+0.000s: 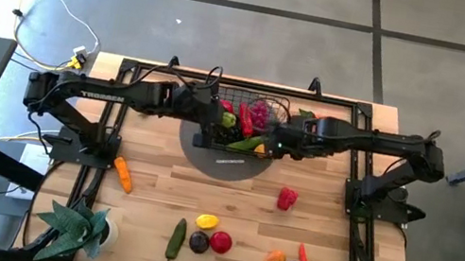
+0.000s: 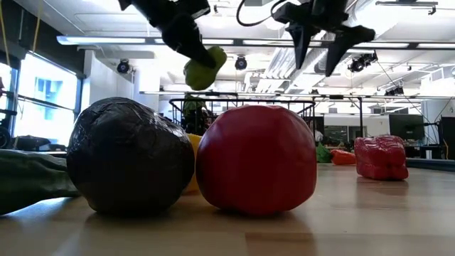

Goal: Build produce basket
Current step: Put the green chayote into the black mesh basket, then put the red bell pepper into the black mesh basket

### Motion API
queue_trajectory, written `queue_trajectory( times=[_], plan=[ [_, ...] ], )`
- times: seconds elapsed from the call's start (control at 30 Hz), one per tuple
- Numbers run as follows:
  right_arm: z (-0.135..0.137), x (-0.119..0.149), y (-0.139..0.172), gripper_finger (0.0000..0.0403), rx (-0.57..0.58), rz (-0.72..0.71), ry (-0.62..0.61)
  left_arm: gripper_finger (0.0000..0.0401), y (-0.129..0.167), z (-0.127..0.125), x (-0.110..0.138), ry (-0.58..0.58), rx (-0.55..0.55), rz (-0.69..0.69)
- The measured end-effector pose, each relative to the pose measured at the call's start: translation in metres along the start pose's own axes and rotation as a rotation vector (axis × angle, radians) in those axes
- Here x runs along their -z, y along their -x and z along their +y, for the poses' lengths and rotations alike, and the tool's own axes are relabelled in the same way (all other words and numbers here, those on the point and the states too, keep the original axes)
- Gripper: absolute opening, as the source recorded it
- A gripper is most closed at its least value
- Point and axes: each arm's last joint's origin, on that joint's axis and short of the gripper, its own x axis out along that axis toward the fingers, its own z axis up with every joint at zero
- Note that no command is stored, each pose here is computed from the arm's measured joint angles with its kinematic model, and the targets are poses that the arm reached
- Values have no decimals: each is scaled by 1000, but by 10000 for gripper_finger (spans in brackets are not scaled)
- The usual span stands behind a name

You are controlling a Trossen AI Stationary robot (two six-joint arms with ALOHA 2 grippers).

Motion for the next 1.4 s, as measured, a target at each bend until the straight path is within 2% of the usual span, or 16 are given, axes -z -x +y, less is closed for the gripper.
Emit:
queue_trajectory(
  times=[0.2, 0.63, 0.83, 1.1, 1.4],
  plan=[
    [3, 25, 6, 284, 19, 37, -98, 232, -10, -1, 1, -29, 39, -14],
    [11, 81, 23, 284, -17, 83, -208, 296, -24, 0, -4, -29, -52, -49],
    [11, 100, 29, 284, -23, 98, -217, 299, -24, 2, -3, -27, -117, -22],
    [7, 116, 32, 284, 11, 123, -286, 299, -24, 2, -3, -34, -119, -21],
    [-1, 140, 0, 284, 74, 120, -420, 299, -24, 2, -3, -35, -118, -18]
  ],
)
